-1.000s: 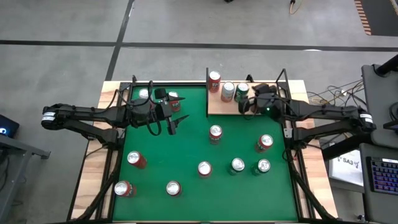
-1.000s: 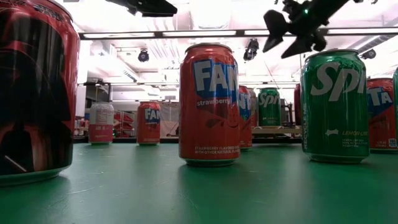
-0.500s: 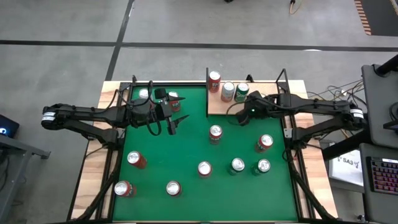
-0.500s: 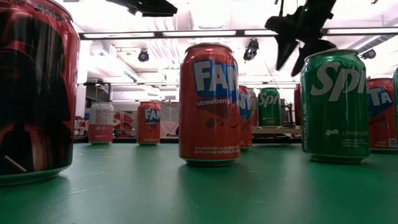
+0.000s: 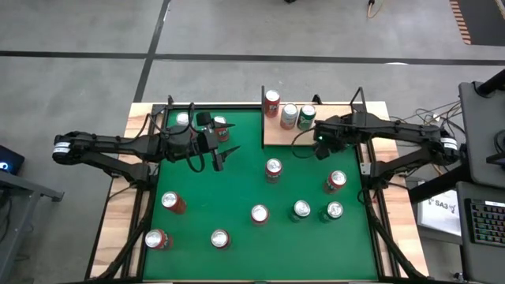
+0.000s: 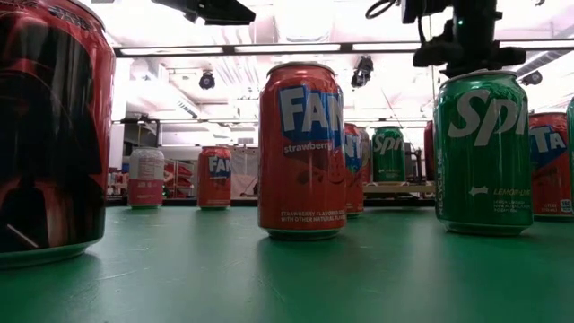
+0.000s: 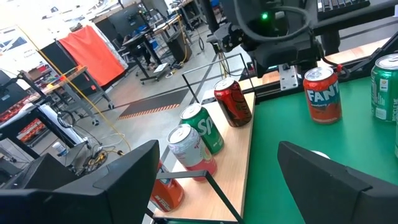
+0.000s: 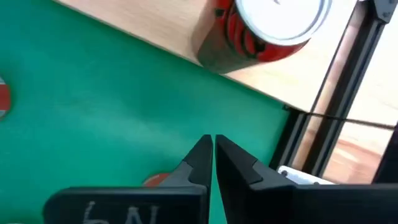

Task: Place canned beverage on shelf
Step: Put the top red/black soda can on the shelf

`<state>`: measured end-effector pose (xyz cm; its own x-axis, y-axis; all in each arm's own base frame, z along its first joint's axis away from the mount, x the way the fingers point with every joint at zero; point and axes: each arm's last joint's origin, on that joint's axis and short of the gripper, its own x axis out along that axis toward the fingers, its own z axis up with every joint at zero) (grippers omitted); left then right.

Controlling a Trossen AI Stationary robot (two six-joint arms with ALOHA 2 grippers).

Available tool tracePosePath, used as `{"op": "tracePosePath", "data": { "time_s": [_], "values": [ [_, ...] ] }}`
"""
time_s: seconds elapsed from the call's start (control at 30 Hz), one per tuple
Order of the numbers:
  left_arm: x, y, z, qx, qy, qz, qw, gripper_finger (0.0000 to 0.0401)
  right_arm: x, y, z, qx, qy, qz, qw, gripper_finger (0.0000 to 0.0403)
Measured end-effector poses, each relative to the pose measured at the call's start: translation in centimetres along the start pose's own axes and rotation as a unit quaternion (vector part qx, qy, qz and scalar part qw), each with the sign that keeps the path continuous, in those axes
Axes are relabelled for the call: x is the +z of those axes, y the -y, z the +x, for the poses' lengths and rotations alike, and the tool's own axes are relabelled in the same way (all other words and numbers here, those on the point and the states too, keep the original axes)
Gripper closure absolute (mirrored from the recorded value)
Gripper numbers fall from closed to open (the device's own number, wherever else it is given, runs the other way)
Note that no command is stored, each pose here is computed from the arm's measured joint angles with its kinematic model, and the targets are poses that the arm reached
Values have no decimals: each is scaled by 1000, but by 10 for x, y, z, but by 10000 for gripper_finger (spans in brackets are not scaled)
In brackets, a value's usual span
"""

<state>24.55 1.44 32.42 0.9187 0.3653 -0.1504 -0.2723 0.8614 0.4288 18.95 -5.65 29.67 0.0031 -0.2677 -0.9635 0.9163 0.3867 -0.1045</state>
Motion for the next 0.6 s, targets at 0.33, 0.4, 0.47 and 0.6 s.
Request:
{"op": "tracePosePath", "data": {
  "time_s": [0.33, 0.4, 0.47, 0.6],
  "values": [
    [0, 0, 0, 0, 0, 0, 1000, 90, 22, 13, 7, -4, 23, 1, 1000, 394],
    [0, 0, 0, 0, 0, 0, 1000, 90, 25, 14, 9, -4, 25, 1, 1000, 394],
    [0, 0, 0, 0, 0, 0, 1000, 90, 29, 15, 11, -6, 25, 5, 1000, 394],
    [0, 0, 0, 0, 0, 2, 1000, 90, 34, 17, 16, -13, 20, 0, 1000, 394]
  ]
}}
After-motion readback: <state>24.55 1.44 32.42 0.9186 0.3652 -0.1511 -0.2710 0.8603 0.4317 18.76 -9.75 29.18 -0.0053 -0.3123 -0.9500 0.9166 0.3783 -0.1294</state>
